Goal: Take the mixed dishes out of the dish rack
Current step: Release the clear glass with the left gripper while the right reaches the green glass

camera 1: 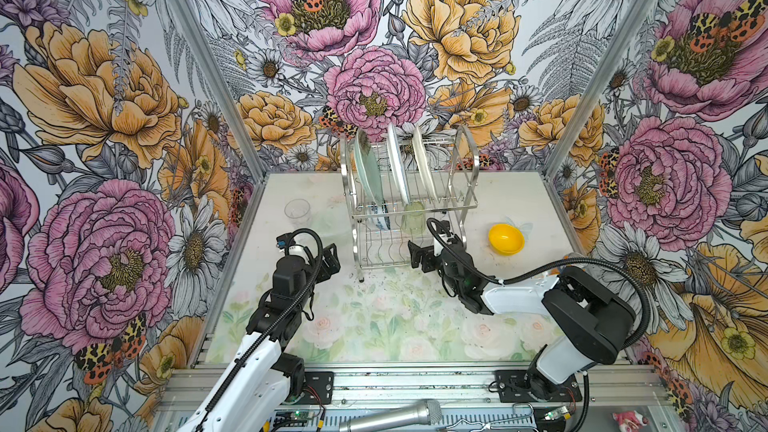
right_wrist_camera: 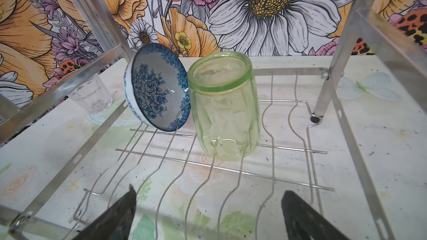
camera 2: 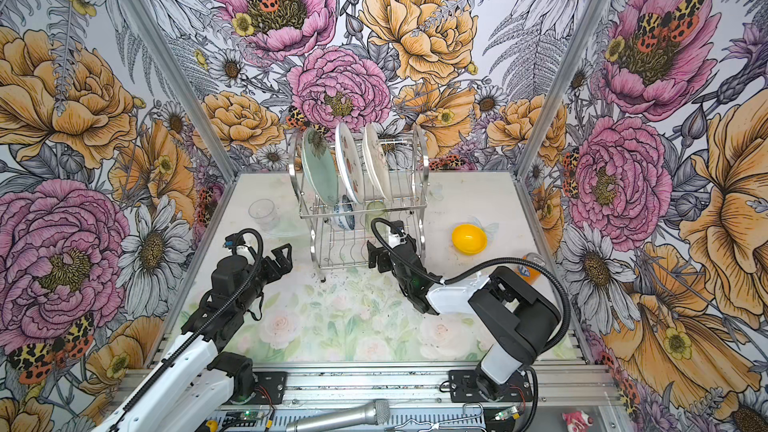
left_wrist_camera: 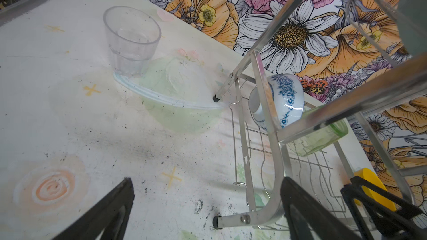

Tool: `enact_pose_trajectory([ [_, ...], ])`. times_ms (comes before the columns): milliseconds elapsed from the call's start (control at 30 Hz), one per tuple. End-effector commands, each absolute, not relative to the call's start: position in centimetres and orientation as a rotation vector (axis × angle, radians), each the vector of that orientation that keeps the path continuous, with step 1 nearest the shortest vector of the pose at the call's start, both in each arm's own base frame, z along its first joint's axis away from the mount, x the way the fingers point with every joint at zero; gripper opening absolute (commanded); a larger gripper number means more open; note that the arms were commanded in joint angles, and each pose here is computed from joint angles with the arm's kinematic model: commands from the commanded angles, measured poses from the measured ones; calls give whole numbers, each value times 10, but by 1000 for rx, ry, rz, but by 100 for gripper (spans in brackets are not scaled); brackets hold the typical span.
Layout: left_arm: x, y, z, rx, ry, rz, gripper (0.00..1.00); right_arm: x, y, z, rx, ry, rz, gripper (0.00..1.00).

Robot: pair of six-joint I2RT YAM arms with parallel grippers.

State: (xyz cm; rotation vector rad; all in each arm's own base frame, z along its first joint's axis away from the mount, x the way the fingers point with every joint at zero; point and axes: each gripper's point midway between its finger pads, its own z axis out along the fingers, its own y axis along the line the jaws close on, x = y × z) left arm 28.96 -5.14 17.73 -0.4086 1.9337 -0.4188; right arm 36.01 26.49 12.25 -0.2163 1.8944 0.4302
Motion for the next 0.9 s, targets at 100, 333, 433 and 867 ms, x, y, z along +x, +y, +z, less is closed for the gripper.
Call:
enact_pose_trajectory([
  [100, 297, -48, 179, -393, 1898, -415, 99, 389, 278, 146, -172, 1760, 395, 99],
  [333, 301, -52, 182, -380, 1871, -459, 99, 406, 278, 143, -130, 1740, 343, 100],
  [433, 302, -52, 183, -384, 1860, -464, 99, 415, 279, 141, -126, 1740, 345, 100],
  [867, 307, -46, 170, -437, 1873, -494, 99, 450, 283, 141, -140, 1758, 362, 100],
])
